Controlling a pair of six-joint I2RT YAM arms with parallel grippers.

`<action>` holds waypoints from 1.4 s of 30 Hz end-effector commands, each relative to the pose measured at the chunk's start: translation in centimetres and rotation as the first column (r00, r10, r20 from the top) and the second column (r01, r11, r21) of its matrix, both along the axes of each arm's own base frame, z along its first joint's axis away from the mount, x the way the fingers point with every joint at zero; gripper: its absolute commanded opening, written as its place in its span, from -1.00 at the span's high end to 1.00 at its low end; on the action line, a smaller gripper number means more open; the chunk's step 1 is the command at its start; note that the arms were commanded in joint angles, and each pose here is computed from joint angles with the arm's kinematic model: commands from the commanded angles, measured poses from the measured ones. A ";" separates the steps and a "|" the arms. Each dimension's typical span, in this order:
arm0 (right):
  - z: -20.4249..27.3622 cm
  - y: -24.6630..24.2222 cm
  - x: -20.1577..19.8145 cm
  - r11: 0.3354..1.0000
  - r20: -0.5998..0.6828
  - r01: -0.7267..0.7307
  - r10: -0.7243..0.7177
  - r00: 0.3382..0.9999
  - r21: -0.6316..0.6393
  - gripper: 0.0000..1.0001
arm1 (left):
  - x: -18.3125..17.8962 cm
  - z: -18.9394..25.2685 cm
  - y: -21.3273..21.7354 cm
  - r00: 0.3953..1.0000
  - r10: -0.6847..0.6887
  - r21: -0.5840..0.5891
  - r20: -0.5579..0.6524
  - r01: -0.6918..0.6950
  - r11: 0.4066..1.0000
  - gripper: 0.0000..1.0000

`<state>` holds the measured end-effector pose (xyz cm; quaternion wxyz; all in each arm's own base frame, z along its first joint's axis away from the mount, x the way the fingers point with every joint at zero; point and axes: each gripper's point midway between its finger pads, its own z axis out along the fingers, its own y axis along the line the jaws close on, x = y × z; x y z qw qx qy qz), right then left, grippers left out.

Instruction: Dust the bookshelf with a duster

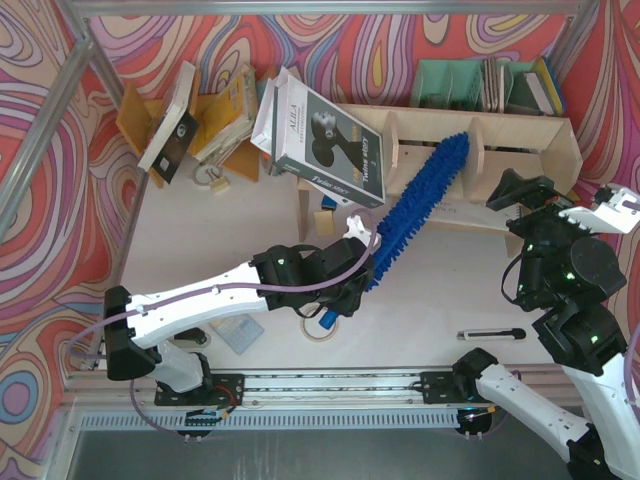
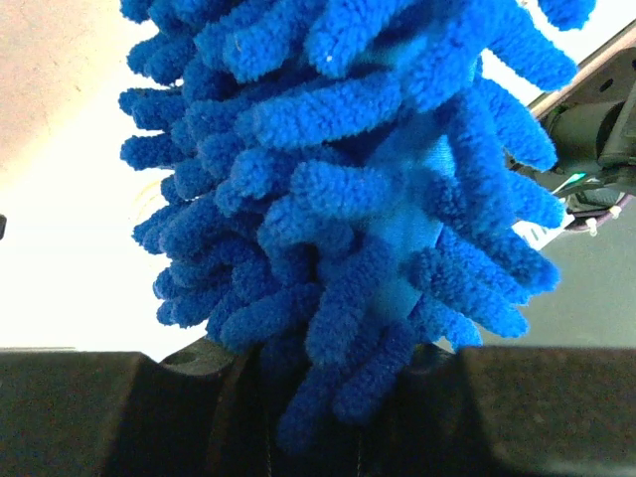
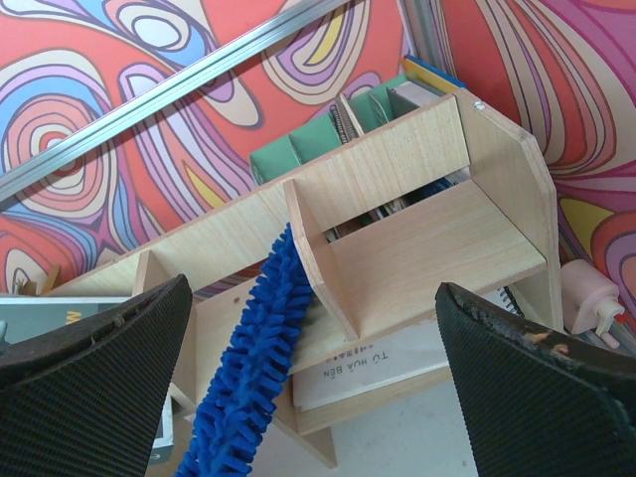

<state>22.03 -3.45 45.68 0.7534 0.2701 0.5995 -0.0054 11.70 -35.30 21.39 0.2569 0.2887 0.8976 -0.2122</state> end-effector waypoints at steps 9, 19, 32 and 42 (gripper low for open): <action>0.5 -0.3 -0.1 1.000 0.021 0.016 -0.016 1.000 0.010 -0.97 | 0.3 0.9 1.3 0.999 -0.005 -0.010 0.044 0.005 1.000 1.00; 0.5 -0.2 0.1 1.000 0.021 0.014 -0.014 1.000 0.006 -0.98 | -0.2 4.3 1.9 0.994 -0.035 -0.151 0.104 0.050 0.987 1.00; 0.2 0.1 0.3 1.000 0.013 0.005 -0.005 1.000 0.008 -0.97 | 0.1 6.4 5.3 0.970 -0.064 -0.169 0.233 0.105 0.980 1.00; -0.3 0.5 0.8 1.000 -0.004 -0.008 0.008 1.000 0.007 -0.97 | 2.9 8.1 6.4 0.907 -0.091 -0.104 0.411 0.146 0.984 1.00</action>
